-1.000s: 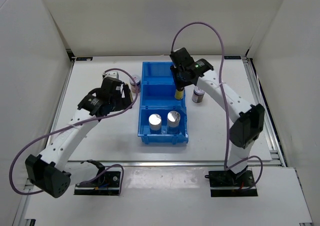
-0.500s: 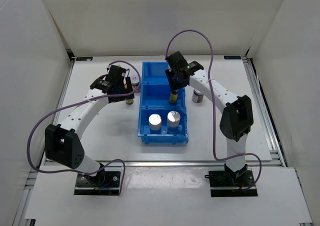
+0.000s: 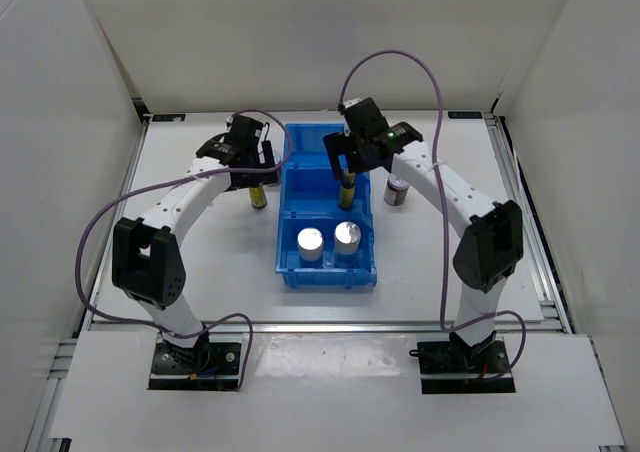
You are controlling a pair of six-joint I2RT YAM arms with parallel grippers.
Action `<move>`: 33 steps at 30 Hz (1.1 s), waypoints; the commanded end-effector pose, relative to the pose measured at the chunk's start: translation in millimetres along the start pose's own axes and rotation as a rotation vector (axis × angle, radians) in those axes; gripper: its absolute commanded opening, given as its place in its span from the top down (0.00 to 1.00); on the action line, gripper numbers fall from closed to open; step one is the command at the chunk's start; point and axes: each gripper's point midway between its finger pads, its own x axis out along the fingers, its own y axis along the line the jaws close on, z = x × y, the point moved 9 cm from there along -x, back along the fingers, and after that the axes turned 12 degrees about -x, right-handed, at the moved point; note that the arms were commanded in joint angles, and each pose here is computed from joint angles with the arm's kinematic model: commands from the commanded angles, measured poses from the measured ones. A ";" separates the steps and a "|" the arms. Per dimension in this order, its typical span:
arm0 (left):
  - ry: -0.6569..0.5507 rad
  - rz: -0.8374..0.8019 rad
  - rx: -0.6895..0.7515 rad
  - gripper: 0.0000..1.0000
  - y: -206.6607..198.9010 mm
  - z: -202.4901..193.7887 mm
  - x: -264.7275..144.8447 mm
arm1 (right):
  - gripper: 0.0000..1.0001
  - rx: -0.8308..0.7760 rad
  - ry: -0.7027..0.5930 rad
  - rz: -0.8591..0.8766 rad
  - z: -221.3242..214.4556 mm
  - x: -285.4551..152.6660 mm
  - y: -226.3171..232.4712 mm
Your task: Organize the condiment bottles
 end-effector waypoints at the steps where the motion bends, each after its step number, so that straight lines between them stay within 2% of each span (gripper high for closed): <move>1: -0.064 -0.040 -0.010 0.00 -9.1 20.3 -7.5 | 0.00 0.022 -0.160 -0.004 22.1 -47.5 -8.1; 8: -0.028 -0.040 -0.022 0.21 -10.4 35.7 21.6 | 0.00 0.023 -0.228 0.020 17.7 -91.7 -9.0; 9: -0.019 -0.026 -0.019 0.29 -8.5 37.9 30.6 | 0.00 0.023 -0.229 0.020 15.7 -94.3 -9.3; 12: 0.021 -0.033 -0.012 0.42 -8.5 35.9 43.9 | 0.00 0.026 -0.241 0.009 10.2 -104.2 -11.5; 13: 0.032 -0.026 -0.010 0.44 -8.2 33.6 48.9 | 0.00 0.024 -0.229 0.010 7.3 -101.4 -10.9; 14: 0.032 -0.026 -0.010 0.47 -8.2 33.6 49.0 | 0.00 0.025 -0.229 -0.001 5.9 -106.1 -12.5; 19: 0.001 -0.047 -0.017 0.78 -8.8 39.8 34.9 | 0.00 0.025 -0.217 -0.011 -0.5 -108.7 -13.6; 22: -0.059 -0.063 -0.020 0.89 -7.9 51.0 11.3 | 0.00 0.034 -0.205 -0.009 -5.3 -107.4 -12.7; 29: -0.230 -0.206 -0.001 0.89 -18.0 77.6 -67.0 | 0.00 0.059 -0.175 -0.018 -18.1 -105.0 -11.5; 33: -0.253 -0.320 0.030 0.89 -39.9 76.6 -95.6 | 0.00 0.067 -0.156 -0.035 -22.7 -100.9 -11.9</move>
